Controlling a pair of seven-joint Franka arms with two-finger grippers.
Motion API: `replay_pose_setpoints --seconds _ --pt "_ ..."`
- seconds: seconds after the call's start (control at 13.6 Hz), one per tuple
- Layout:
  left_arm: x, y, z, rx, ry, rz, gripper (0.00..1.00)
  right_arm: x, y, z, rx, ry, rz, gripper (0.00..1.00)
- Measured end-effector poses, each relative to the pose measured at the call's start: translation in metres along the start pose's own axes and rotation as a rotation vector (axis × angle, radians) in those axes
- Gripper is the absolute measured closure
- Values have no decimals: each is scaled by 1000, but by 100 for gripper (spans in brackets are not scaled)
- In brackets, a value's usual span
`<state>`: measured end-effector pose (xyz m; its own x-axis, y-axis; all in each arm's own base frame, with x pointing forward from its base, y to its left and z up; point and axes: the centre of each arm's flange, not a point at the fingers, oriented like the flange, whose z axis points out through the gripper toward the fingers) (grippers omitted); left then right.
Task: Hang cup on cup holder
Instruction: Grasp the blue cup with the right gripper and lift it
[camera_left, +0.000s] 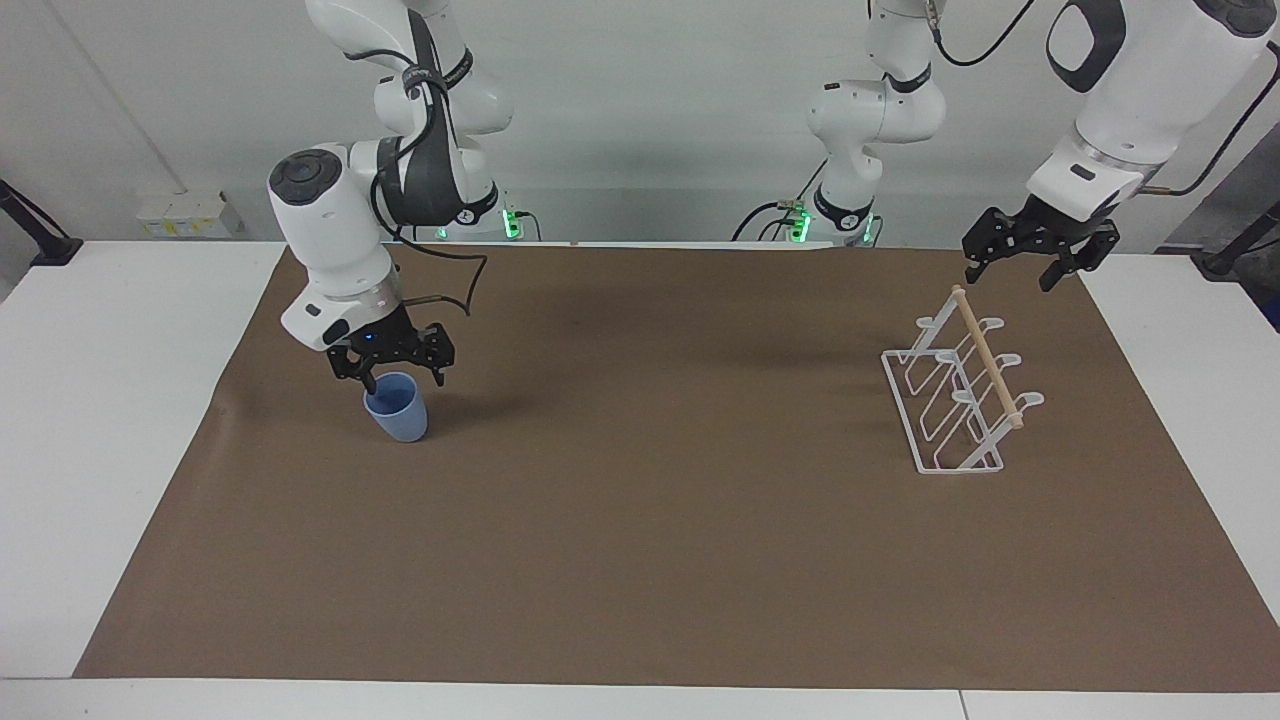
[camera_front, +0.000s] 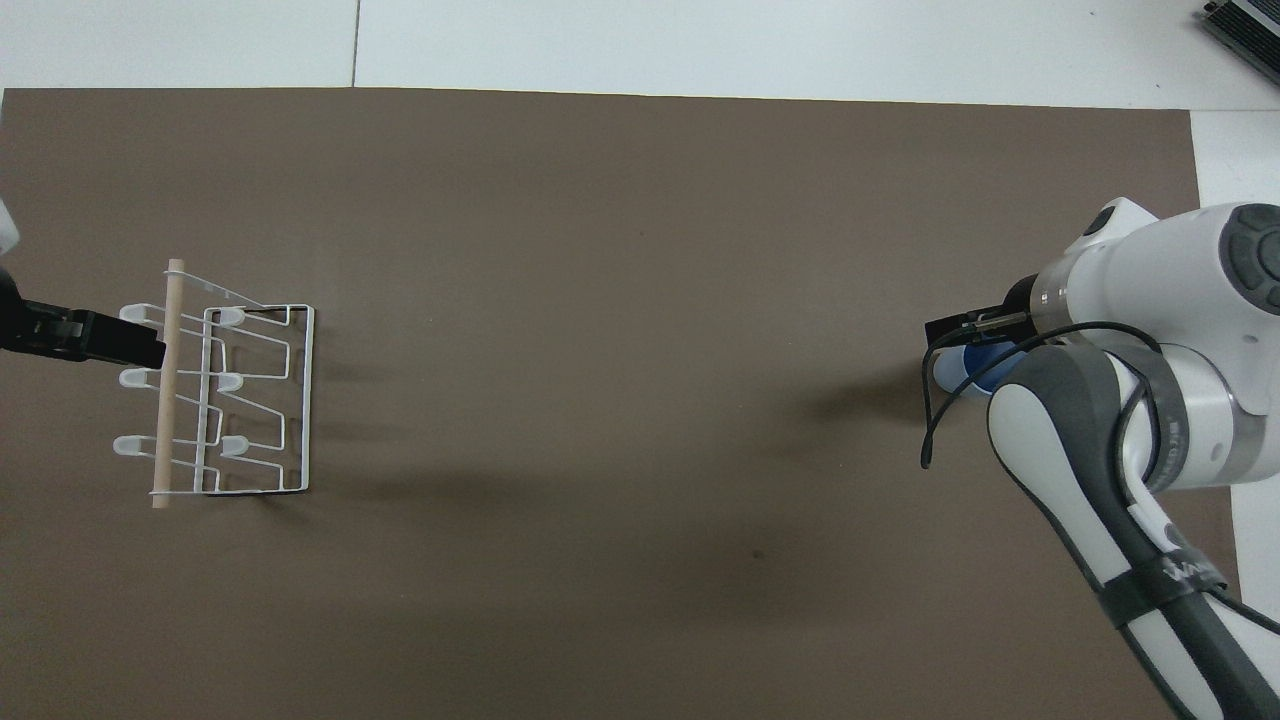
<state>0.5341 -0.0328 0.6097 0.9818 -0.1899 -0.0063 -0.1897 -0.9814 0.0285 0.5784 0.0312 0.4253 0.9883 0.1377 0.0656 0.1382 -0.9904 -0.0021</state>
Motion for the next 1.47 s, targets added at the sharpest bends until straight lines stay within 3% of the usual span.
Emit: replay_pose_setpoints --seconds 0.51,0.88,1.03,1.25,1.47 --pt "2 22 0 3 3 39 0 -18 3 43 5 -60 9 0" --pt "2 26 -3 4 7 47 0 -25 7 58 3 -41 16 0" --pt "2 26 -3 4 7 48 0 -26 7 59 3 -42 16 6" --pt "2 27 -3 4 7 48 0 -26 7 59 3 -43 16 48" --pt "2 27 -3 4 8 48 0 -27 7 59 3 -45 17 82"
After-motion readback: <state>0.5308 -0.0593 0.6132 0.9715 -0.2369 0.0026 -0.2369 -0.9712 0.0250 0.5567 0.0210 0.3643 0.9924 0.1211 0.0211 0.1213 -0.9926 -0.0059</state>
